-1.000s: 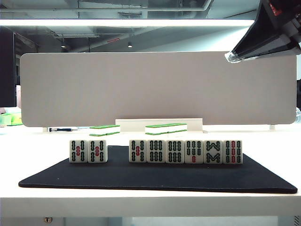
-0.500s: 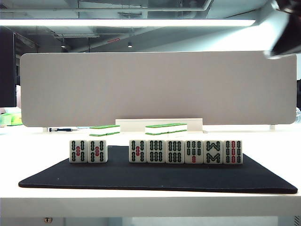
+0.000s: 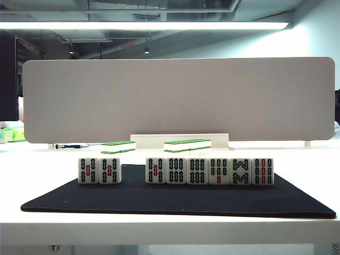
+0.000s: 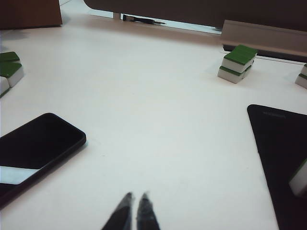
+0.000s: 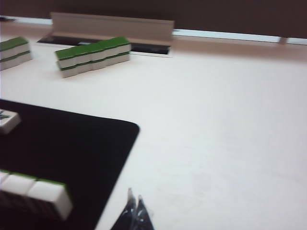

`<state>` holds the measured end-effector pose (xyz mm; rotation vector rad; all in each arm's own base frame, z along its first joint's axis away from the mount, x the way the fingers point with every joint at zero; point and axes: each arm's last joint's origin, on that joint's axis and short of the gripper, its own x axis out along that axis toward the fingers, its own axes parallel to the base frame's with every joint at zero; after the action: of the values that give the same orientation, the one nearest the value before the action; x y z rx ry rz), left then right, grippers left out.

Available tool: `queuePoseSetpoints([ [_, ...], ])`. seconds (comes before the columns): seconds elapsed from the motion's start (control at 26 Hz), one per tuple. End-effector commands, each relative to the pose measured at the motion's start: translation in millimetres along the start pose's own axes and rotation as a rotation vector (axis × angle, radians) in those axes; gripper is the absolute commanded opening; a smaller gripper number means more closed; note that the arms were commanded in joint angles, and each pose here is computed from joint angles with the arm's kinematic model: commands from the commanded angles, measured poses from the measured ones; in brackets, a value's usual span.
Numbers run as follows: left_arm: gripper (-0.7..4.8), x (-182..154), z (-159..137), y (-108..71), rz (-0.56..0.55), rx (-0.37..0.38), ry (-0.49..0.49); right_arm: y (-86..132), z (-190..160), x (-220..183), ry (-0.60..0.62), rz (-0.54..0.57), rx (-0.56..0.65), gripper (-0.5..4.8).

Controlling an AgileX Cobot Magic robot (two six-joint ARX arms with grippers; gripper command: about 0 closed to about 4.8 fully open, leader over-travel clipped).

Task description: Take a mahjong tile from your hand cards and play it out.

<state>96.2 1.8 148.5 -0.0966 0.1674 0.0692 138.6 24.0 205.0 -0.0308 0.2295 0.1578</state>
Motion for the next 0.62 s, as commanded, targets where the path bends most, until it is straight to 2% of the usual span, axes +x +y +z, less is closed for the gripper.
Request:
queuePoseSetpoints([
  [0.04, 0.18, -0.1, -0.8, 0.1, -0.002, 0.005, 0.011, -6.3, -10.9, -7.6, -0.05, -0.102, 0.072, -0.01],
  [0.19, 0.18, -0.1, -0.8, 0.1, -0.002, 0.005, 0.011, -9.6, -22.0, -14.8, -0.091, -0.147, 0.104, -0.01],
  [0.62, 0.18, -0.1, -0.8, 0.1, -0.002, 0.005, 0.011, -12.5, -48.4, -25.9, -0.197, -0.181, 0.119, -0.01],
])
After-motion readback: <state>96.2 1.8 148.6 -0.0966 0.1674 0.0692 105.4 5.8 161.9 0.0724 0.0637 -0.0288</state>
